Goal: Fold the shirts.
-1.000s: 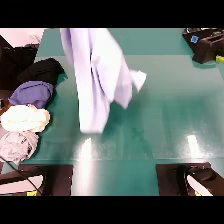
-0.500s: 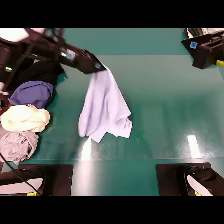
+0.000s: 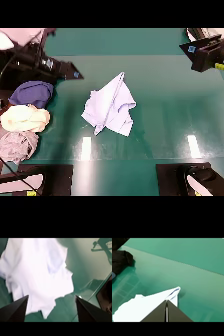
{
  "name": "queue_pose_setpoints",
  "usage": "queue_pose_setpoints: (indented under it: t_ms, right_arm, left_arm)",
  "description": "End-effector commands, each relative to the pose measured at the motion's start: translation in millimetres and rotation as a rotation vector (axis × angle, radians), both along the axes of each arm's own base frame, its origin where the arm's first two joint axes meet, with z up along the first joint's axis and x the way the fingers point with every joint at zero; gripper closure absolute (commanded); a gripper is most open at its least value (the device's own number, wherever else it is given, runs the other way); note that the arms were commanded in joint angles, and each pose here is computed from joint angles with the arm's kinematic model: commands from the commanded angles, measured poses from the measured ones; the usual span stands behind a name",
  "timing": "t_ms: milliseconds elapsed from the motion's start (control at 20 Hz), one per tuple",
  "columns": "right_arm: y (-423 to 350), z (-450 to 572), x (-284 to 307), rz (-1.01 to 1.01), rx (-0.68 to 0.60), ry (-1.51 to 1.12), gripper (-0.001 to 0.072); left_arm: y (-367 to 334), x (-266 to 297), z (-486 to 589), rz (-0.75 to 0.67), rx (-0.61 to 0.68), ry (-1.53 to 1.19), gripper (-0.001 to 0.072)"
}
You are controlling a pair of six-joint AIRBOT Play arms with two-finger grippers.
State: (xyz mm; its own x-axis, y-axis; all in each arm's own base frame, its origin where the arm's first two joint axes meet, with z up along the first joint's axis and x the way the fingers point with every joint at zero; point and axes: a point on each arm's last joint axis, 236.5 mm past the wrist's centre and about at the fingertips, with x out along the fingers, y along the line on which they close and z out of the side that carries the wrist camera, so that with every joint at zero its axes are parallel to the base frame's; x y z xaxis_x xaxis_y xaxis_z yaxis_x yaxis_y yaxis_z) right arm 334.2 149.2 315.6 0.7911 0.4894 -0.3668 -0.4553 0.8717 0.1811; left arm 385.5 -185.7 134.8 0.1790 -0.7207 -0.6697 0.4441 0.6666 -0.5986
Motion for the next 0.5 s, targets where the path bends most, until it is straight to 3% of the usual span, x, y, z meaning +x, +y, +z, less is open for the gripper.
queue_pose_setpoints:
  t_ms: [0, 250, 450]
  right_arm:
    - [1, -1, 0, 0.002, -0.001, 0.005, 0.0696]
    - [1, -4, -1, 0.006, -0.005, 0.016, 0.0695]
    - [2, -9, 0, 0.010, -0.011, 0.034, 0.0696]
  left_arm:
    - [25, -37, -69, 0.049, 0.032, 0.193, 0.0034]
    - [9, -72, -145, 0.142, -0.072, 0.372, 0.0034]
    - [-21, -93, -159, 0.071, -0.070, 0.372, 0.0034]
